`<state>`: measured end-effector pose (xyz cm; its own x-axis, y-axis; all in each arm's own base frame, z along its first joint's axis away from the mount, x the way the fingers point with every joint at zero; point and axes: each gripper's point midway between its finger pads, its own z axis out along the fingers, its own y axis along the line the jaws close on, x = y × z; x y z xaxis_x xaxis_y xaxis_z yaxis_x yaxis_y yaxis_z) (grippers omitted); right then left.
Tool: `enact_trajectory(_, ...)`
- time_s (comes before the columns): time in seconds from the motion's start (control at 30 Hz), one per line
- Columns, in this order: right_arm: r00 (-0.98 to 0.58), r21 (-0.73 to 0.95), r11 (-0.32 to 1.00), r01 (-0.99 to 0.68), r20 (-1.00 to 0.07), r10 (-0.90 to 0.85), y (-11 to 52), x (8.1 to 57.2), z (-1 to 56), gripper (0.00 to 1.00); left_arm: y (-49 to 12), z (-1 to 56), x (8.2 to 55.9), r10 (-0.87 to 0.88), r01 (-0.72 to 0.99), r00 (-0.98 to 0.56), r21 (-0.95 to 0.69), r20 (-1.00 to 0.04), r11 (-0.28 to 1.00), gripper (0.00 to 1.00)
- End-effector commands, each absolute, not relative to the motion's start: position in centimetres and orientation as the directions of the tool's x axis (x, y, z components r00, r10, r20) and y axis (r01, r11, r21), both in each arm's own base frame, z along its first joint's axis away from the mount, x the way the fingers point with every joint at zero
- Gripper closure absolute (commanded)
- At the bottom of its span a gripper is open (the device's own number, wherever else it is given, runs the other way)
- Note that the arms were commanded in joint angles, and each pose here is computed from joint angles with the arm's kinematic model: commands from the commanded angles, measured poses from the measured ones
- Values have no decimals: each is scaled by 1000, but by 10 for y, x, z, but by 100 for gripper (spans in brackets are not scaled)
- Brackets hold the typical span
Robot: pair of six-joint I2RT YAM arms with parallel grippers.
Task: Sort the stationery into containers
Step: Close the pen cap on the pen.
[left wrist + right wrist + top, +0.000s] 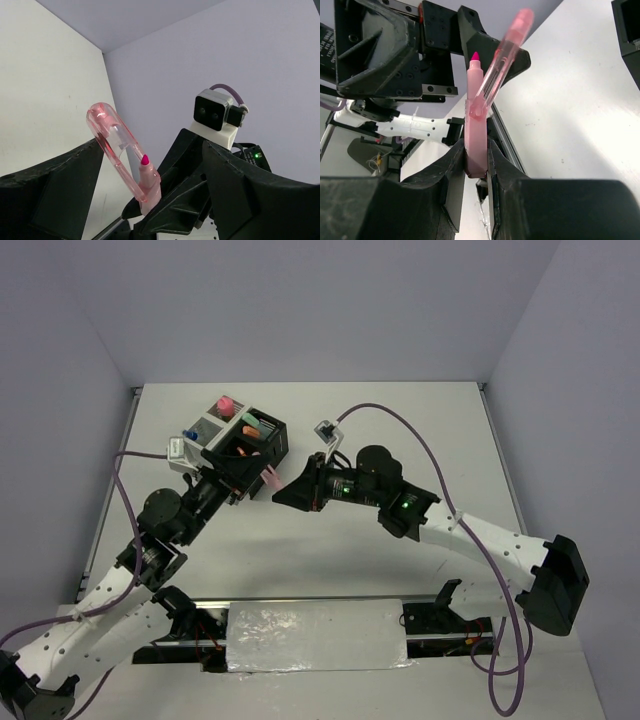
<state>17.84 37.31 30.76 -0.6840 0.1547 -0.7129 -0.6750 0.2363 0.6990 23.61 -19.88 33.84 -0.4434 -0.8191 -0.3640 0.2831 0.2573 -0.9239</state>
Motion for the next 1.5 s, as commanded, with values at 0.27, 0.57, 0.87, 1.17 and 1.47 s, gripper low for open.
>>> enact_trajectory(0.27,-681,700,227,-677,-713,168,363,168,311,100,-191,349,239,-828,340,-370,-891,-421,301,29)
enact_trajectory(0.57,-673,693,219,-687,-721,167,359,163,317,100,-184,344,239,-829,327,-348,-885,-438,330,54)
enact_trajectory(0.87,-652,671,152,-725,-741,161,362,156,335,100,-199,336,238,-800,363,-396,-877,-452,316,97)
enact_trajectory(1.17,-599,635,113,-765,-764,238,361,160,357,100,-200,323,233,-815,350,-427,-903,-391,250,100)
enact_trajectory(1.47,-562,608,84,-790,-772,298,366,166,375,100,-203,323,226,-824,391,-450,-905,-345,165,100)
